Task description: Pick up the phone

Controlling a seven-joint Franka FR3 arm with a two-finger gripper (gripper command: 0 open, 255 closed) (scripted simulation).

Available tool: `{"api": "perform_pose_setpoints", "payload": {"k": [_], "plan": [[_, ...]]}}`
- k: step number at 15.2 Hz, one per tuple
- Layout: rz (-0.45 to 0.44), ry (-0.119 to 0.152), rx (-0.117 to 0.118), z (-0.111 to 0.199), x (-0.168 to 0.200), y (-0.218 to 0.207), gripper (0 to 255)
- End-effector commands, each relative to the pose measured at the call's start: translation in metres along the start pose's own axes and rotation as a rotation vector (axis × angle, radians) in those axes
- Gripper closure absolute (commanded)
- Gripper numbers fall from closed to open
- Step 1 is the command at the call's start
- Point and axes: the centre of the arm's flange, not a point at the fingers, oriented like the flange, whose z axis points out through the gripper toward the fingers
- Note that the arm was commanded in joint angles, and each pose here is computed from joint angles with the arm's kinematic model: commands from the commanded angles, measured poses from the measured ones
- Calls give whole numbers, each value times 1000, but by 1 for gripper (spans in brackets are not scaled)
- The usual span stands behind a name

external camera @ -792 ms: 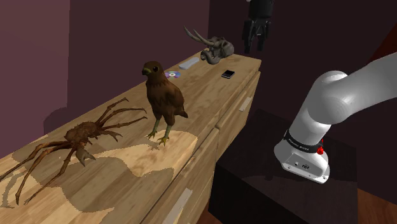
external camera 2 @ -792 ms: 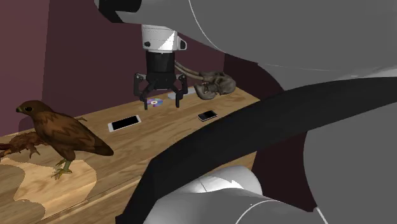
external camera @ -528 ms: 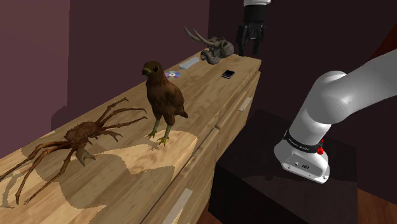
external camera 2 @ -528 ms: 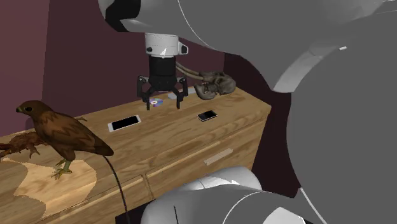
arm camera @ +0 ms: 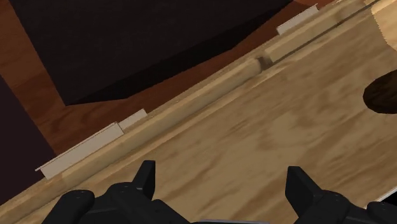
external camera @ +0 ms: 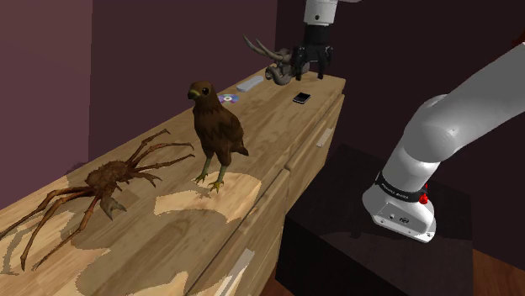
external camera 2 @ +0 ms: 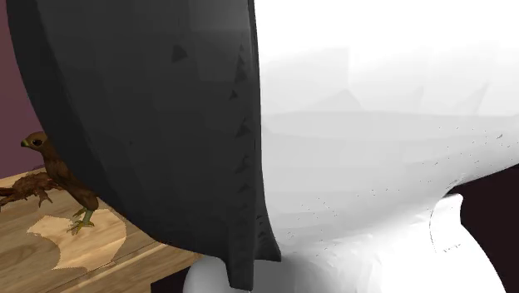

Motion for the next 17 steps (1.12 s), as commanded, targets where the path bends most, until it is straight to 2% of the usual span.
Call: {"api": "perform_pose_setpoints", "payload": {"k": [1,9,17], "plan": [[70,15,4,11,22,7,0],[338,64,16,51,104,45,0],[607,113,29,88,174,104,0]]}}
